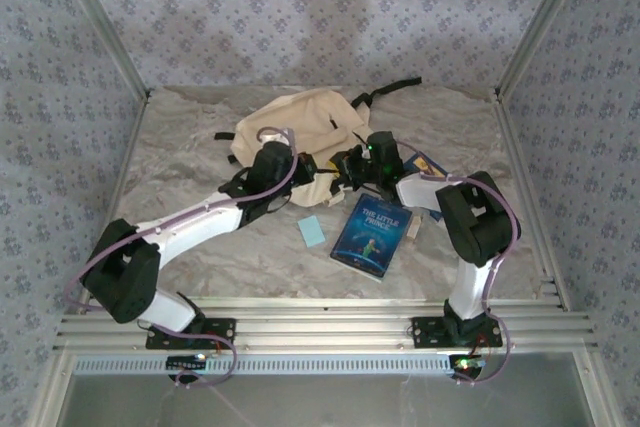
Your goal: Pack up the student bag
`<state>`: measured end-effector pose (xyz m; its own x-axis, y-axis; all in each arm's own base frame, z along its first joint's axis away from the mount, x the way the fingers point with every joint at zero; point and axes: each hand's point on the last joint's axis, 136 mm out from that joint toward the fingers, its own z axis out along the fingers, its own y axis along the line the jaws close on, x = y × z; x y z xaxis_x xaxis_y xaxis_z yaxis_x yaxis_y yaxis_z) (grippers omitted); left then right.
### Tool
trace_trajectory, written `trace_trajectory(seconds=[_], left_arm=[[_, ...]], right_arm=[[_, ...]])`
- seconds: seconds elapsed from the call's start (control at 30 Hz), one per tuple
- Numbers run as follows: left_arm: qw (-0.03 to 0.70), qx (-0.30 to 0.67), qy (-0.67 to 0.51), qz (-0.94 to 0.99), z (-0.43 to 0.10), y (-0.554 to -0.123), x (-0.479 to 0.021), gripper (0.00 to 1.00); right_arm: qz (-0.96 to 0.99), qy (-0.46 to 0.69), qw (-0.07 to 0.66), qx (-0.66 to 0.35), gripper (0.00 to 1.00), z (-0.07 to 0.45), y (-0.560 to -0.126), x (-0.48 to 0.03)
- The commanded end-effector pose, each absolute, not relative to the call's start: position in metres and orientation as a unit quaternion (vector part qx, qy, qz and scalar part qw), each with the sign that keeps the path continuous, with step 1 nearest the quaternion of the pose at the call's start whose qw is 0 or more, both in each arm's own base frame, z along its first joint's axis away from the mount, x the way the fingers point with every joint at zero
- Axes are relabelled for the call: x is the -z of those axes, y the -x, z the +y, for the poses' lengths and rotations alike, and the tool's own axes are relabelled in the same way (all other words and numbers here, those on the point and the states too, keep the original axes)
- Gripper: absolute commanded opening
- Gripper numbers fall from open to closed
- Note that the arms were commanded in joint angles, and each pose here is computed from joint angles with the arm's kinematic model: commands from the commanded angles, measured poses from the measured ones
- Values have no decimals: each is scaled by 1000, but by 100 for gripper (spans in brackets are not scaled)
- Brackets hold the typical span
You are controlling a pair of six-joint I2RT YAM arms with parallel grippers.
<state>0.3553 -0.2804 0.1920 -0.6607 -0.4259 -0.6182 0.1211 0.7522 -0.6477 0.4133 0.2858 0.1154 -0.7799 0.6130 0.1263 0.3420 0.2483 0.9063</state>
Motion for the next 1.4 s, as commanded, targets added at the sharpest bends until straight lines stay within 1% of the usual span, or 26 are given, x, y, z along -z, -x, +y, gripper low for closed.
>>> trace_trajectory(seconds=[0.0, 0.13, 0.23, 0.33, 0.43, 0.53, 0.67, 0.77, 0.87, 0.9, 1.0, 1.03, 1.1, 1.13, 1.2, 1.3, 1.37], left_arm=[[431, 296, 132, 842, -238, -370, -184, 0], [454, 222, 178, 844, -181, -379, -159, 0], [472, 164, 206, 841, -136, -387, -148, 0], [480, 138, 234, 834, -102, -398, -140, 0], [479, 123, 244, 834, -86, -405, -136, 0], [477, 127, 238, 837, -86, -404, -140, 0], [467, 184, 229, 834, -105, -389, -154, 0], [467, 223, 210, 830, -131, -371, -172, 0], [464, 267, 185, 824, -169, -353, -188, 0], [460, 279, 179, 824, -180, -349, -191, 0], [448, 302, 160, 826, -213, -344, -190, 0], [444, 305, 155, 828, -222, -345, -188, 0], [437, 310, 149, 831, -236, -352, -183, 0], [436, 311, 146, 831, -242, -357, -180, 0], [439, 310, 143, 831, -251, -367, -177, 0], [440, 313, 135, 831, -265, -381, -178, 0], [439, 323, 130, 828, -273, -386, -182, 0]], right_arm=[[792, -244, 146, -541, 0, 286, -415, -140], [826, -192, 144, -511, 0, 273, -411, -147], [848, -174, 149, -477, 0, 254, -409, -146], [856, -166, 164, -461, 0, 234, -412, -151], [867, -158, 184, -434, 0, 213, -420, -150], [878, -134, 217, -406, 0, 196, -442, -156], [888, -104, 236, -381, 0, 192, -472, -156], [882, -93, 237, -397, 0, 205, -496, -155], [878, -87, 235, -407, 0, 216, -519, -153], [879, -88, 234, -406, 6, 218, -523, -153], [879, -99, 238, -401, 53, 215, -529, -157], [880, -101, 241, -397, 63, 213, -527, -161], [882, -107, 247, -387, 75, 208, -516, -169], [884, -109, 247, -382, 84, 207, -507, -172], [889, -110, 244, -372, 88, 204, -487, -176], [898, -112, 237, -353, 88, 199, -450, -176], [900, -113, 232, -351, 88, 204, -427, -175]])
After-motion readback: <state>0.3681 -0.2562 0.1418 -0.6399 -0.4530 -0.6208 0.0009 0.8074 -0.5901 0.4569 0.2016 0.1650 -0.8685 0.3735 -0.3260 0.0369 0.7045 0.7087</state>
